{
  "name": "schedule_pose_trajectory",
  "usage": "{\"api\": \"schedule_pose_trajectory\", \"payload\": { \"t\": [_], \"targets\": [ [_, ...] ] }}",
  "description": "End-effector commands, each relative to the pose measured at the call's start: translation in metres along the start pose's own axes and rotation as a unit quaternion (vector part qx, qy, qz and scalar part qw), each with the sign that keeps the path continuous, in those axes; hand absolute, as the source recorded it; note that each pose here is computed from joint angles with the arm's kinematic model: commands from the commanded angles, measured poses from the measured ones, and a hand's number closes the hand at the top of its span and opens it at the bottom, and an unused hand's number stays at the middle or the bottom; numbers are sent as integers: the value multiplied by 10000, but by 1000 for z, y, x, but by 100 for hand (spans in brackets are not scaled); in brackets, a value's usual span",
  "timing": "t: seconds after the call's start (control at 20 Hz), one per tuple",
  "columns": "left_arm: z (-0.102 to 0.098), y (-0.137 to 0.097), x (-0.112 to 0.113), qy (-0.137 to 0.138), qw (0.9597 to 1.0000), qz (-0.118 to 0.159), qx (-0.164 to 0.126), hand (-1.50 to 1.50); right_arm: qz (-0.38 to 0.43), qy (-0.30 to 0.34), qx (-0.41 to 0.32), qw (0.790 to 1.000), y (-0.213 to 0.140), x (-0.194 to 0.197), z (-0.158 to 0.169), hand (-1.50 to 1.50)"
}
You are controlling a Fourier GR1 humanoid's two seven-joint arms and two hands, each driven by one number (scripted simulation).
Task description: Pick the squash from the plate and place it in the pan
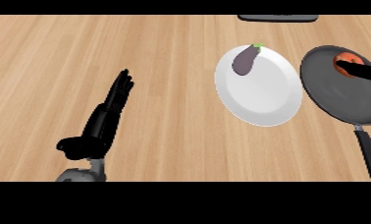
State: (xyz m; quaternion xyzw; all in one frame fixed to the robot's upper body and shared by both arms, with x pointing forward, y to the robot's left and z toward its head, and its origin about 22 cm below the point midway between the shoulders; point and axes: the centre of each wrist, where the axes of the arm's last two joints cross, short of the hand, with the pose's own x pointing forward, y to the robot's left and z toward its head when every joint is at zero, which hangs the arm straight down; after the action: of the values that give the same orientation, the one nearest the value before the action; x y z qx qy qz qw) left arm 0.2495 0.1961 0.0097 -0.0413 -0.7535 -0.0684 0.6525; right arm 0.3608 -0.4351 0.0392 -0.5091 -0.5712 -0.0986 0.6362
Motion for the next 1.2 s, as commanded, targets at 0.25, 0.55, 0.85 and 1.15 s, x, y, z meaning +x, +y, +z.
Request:
{"api": "schedule_pose_trajectory", "payload": {
  "t": [0.25, 0.55, 0.85, 1.15],
  "targets": [
    [12, 11, -4, 165, 9996, -33, 227, 0, -1461, 26, 182, 9891, -43, -38, -2, -150],
    [6, 6, 9, 140, 9996, 24, 259, 0, -1863, -236, 1034, 9767, -72, -77, 17, -150],
    [3, 4, -8, 27, 9995, -90, 288, 0, -1956, -577, 1217, 9714, -84, -86, 62, -150],
    [18, 6, -2, 136, 9997, -22, 177, 0, -1775, -601, 1127, 9758, -97, -98, 102, -150]
  ]
}}
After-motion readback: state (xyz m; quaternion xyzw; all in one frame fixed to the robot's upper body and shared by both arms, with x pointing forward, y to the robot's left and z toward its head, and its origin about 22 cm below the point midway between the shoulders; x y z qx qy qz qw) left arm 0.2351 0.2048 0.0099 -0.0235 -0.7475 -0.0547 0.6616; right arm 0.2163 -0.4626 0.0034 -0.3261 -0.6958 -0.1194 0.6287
